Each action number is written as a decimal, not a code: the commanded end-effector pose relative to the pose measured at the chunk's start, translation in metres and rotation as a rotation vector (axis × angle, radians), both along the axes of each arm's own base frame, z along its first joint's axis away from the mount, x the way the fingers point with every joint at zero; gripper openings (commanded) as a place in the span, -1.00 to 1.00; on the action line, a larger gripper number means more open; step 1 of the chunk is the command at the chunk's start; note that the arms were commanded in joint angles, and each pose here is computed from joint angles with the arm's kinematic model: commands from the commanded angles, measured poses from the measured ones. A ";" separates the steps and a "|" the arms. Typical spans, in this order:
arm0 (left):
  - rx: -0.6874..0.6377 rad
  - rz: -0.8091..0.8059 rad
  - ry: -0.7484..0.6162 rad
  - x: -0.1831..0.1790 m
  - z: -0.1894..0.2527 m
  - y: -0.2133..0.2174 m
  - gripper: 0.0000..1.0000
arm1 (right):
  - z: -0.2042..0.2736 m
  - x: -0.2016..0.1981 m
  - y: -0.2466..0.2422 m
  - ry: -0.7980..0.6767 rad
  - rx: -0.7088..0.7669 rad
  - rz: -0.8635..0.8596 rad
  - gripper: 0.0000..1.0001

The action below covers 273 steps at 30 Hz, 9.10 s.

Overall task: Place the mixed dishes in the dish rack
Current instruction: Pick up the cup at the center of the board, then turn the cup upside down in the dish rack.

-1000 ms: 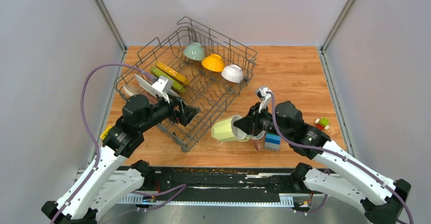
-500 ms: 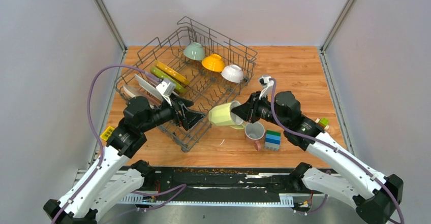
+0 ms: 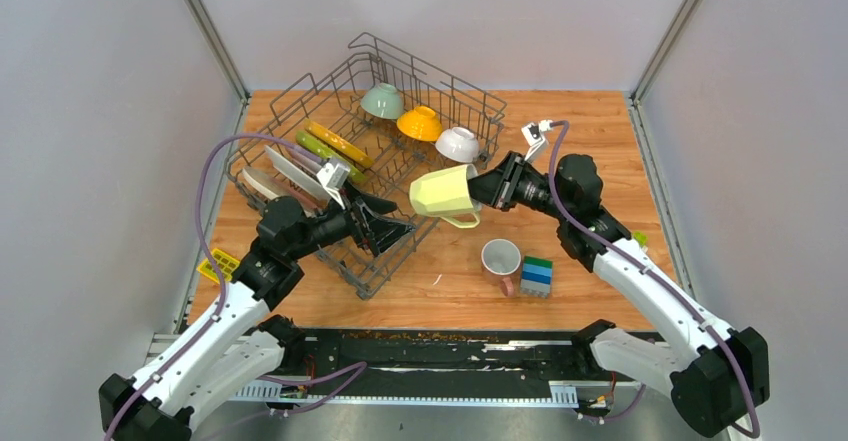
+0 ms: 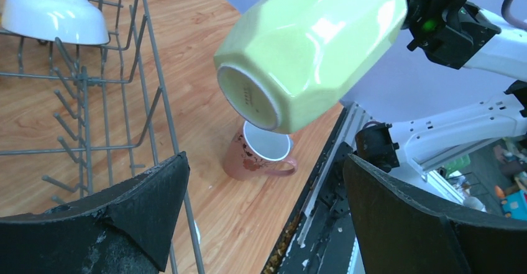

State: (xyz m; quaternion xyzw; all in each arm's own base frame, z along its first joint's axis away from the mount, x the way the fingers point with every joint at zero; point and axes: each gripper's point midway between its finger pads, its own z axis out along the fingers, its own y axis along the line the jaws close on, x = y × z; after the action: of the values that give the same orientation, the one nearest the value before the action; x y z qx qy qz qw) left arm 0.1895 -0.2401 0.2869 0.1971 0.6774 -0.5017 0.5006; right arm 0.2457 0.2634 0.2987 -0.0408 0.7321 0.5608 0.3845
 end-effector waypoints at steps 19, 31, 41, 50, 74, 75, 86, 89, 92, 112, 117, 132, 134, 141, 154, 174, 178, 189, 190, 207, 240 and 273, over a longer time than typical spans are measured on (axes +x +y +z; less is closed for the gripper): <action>-0.393 -0.210 0.061 -0.009 0.050 -0.030 1.00 | 0.049 -0.026 0.020 -0.171 0.227 0.258 -1.00; -0.418 -0.236 0.064 -0.011 0.057 -0.031 0.93 | 0.047 -0.029 0.024 -0.290 0.247 0.303 -1.00; -0.383 -0.235 0.089 -0.008 0.043 -0.038 0.98 | 0.047 -0.019 0.026 -0.269 0.263 0.271 -1.00; -0.340 -0.196 0.067 -0.006 0.042 -0.040 0.88 | 0.043 -0.017 0.031 -0.236 0.264 0.283 -1.00; -0.397 -0.168 0.039 -0.006 0.057 -0.034 0.87 | 0.028 -0.017 0.036 -0.203 0.286 0.290 -1.00; -0.400 -0.168 0.038 -0.006 0.058 -0.033 0.92 | 0.028 -0.017 0.036 -0.204 0.286 0.291 -1.00; -0.418 -0.179 0.055 -0.007 0.059 -0.034 0.35 | 0.025 -0.016 0.037 -0.194 0.292 0.293 -1.00; -0.407 -0.175 0.062 -0.005 0.056 -0.035 -0.03 | 0.024 -0.014 0.037 -0.184 0.288 0.285 -0.92; -0.400 -0.160 0.073 -0.003 0.053 -0.035 -0.52 | 0.020 -0.011 0.037 -0.163 0.272 0.267 -0.80; -0.433 0.124 0.098 0.034 0.061 0.000 -1.00 | -0.019 0.023 0.047 0.098 0.183 0.171 -0.20; -0.423 0.159 0.072 0.037 0.070 0.010 -1.00 | -0.020 0.024 0.047 0.099 0.178 0.165 -0.12; -0.187 0.355 -0.006 0.053 0.073 0.038 -1.00 | -0.019 0.023 0.038 0.079 0.127 0.110 0.10; -0.137 0.394 -0.022 0.057 0.070 0.044 -1.00 | -0.019 0.022 0.037 0.074 0.121 0.105 0.10; 0.132 0.470 0.008 0.067 0.044 0.060 -1.00 | -0.013 0.018 0.029 0.051 0.100 0.075 0.11; 0.528 0.460 0.000 0.069 0.004 0.086 -1.00 | 0.000 0.008 0.012 -0.006 0.063 0.006 0.12; 0.756 0.318 0.012 0.066 -0.021 0.087 -1.00 | -0.003 0.000 0.004 -0.021 0.069 -0.015 0.13; 0.819 0.276 0.034 0.069 -0.031 0.086 -1.00 | 0.000 -0.001 -0.001 -0.042 0.060 -0.037 0.13; 0.912 0.229 0.087 0.077 -0.050 0.084 -1.00 | 0.006 -0.005 -0.011 -0.089 0.058 -0.078 0.16; 0.916 0.229 0.087 0.078 -0.051 0.085 -1.00 | 0.007 -0.005 -0.012 -0.094 0.058 -0.082 0.16; 1.002 0.151 0.119 0.088 -0.080 0.072 -1.00 | 0.011 -0.001 -0.025 -0.140 0.037 -0.164 0.26; 1.136 0.119 0.207 0.091 -0.122 0.066 -0.58 | 0.007 0.000 -0.024 -0.124 0.035 -0.163 0.27; 1.137 0.150 0.232 0.092 -0.127 0.064 0.69 | 0.007 0.000 -0.025 -0.125 0.031 -0.166 0.28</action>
State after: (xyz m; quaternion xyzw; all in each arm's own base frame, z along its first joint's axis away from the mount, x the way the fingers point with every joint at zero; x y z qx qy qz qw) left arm 0.2752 -0.1780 0.1440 0.3425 0.9040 -0.0500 0.2509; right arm 0.2443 0.2415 0.2968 -0.0073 0.7081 0.5364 0.4591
